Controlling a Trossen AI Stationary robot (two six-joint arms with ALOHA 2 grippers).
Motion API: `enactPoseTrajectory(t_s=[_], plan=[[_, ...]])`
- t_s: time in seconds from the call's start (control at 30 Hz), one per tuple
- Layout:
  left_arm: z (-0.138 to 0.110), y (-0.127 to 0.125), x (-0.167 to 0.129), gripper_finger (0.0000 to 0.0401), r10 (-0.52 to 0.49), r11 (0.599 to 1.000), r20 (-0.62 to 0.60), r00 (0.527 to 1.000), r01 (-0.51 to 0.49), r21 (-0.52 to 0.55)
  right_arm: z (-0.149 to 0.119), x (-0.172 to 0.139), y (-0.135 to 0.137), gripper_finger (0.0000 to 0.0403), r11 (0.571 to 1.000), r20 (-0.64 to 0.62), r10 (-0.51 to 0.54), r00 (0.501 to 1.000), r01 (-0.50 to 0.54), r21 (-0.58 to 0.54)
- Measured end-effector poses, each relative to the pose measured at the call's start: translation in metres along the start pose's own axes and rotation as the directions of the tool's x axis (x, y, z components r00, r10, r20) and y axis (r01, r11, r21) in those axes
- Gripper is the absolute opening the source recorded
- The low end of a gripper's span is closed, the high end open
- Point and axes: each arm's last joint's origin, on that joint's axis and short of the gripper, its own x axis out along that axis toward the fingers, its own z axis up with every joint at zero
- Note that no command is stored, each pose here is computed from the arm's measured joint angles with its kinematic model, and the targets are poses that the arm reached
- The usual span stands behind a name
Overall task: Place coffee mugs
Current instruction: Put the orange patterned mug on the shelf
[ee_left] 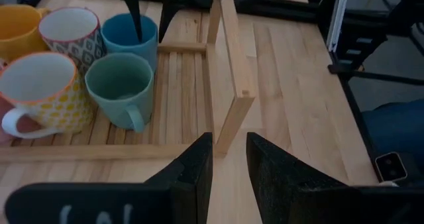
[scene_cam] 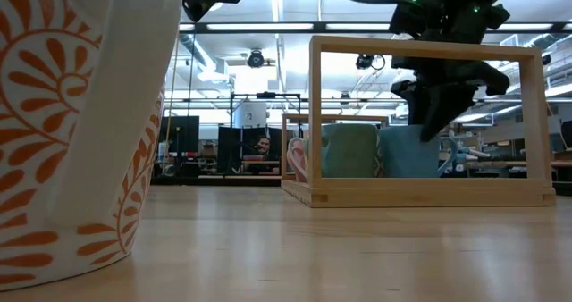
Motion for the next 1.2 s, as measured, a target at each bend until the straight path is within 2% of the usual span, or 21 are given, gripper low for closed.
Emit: enactPoseTrajectory(t_s=[0.4, 0.7, 0.9, 1.2], plan=[[0.002, 0.000, 0.000, 0.0098, -0.003, 1.000, 0.016, 1.000, 0.003, -0.013, 0.026, -0.031, -0.010, 0.0154, 1.000, 0.059, -0.024, 0.998, 0.025, -0.003], [0.001, -0.005, 0.002, 0.0098, -0.027, 0.999, 0.013, 1.000, 0.027, -0.039, 0.050, -0.061, -0.008, 0.0154, 0.999, 0.119, -0.023, 0.993, 0.028, -0.043], [-0.006, -0.032, 0.019, 0.0098, -0.110, 0.993, 0.000, 0.994, 0.110, -0.054, 0.068, -0.079, 0.002, 0.0154, 0.995, 0.196, -0.010, 0.980, 0.029, -0.093], [-0.031, -0.086, 0.047, 0.0098, -0.239, 0.970, -0.078, 0.968, 0.242, 0.028, 0.079, -0.084, 0.024, 0.0155, 0.984, 0.248, 0.045, 0.968, -0.001, -0.176]])
